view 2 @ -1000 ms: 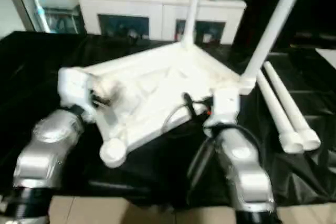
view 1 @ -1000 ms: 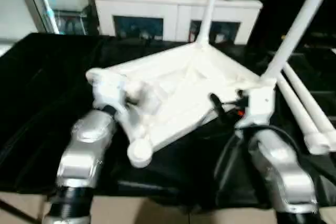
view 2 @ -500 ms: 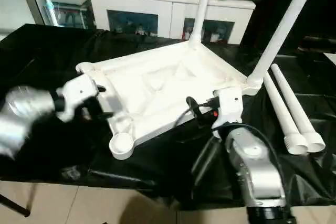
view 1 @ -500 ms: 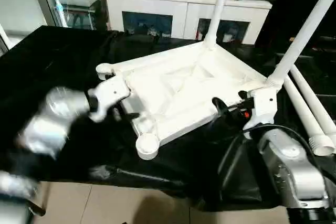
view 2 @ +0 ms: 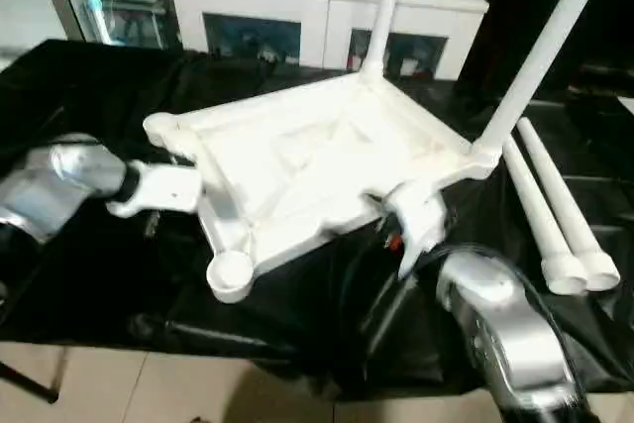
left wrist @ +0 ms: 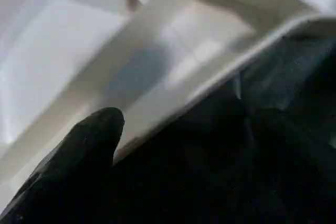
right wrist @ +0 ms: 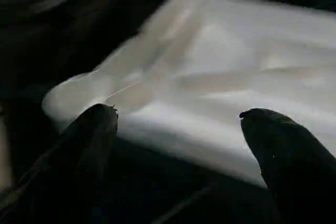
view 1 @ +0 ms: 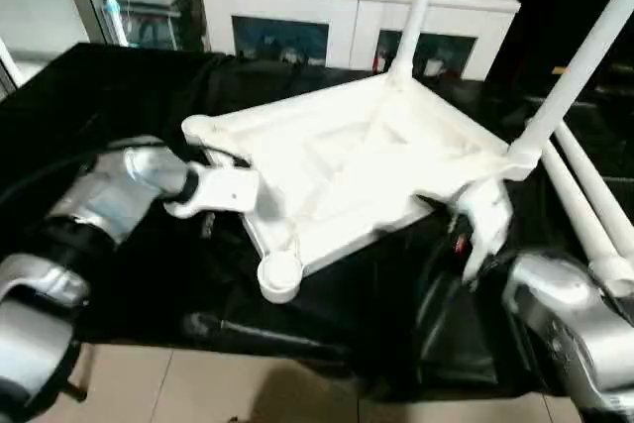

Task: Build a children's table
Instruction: Rotate table base

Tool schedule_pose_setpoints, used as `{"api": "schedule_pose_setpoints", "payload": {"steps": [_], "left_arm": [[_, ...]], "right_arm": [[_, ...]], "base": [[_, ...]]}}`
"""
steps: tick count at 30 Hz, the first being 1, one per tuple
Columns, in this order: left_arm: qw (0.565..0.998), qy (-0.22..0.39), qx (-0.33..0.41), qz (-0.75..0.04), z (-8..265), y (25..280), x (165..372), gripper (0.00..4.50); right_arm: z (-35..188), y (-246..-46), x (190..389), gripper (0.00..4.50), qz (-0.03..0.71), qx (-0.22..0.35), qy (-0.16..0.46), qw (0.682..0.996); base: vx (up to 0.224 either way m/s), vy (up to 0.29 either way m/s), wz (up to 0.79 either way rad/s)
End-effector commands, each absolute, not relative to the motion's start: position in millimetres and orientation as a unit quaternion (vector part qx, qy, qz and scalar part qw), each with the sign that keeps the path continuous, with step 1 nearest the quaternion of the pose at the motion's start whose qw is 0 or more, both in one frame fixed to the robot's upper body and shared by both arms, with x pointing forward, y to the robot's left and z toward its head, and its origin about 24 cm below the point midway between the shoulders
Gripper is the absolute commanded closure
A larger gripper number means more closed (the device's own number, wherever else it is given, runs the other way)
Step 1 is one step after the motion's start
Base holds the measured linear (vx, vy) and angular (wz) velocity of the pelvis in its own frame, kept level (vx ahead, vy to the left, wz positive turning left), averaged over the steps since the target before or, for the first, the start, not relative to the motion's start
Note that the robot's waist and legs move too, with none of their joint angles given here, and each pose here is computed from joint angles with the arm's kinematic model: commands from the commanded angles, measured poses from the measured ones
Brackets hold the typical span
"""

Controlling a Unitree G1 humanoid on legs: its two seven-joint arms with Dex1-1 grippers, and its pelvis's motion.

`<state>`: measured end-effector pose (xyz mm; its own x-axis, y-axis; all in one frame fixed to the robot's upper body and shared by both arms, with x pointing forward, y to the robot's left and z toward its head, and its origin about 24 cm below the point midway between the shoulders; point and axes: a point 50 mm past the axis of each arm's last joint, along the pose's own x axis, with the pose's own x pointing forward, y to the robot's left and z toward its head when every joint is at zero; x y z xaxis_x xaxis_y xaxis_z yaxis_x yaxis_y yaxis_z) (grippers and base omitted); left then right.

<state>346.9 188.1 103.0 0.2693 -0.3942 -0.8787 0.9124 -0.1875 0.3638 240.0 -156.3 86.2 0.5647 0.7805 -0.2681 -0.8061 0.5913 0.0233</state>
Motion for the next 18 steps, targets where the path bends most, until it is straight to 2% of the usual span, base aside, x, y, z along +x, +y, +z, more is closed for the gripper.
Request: {"api": "schedule_pose_setpoints", "payload": {"steps": [1, 13, 14, 18], "left_arm": [[0.569, 0.23, 0.556, -0.561, 108, 181, 351, 0.04], [0.518, 0.219, 0.592, -0.577, 94, 164, 359, 0.04], [0.517, 0.22, 0.593, -0.577, 94, 164, 359, 0.33], [0.506, 0.225, 0.594, -0.583, 87, 161, 359, 0.47]], "right_arm": [[90, -154.7, 235.0, 0.3, 0.478, -0.052, 0.135, 0.867], [89, -153.9, 232.3, 0.3, 0.492, -0.076, 0.151, 0.854], [89, -153.8, 232.3, 0.3, 0.492, -0.076, 0.151, 0.854], [89, -152.7, 232.2, 0.3, 0.49, -0.078, 0.15, 0.855]], "base": [[0.0, 0.0, 0.0], [0.0, 0.0, 0.0], [0.0, 0.0, 0.0], [0.0, 0.0, 0.0]]}}
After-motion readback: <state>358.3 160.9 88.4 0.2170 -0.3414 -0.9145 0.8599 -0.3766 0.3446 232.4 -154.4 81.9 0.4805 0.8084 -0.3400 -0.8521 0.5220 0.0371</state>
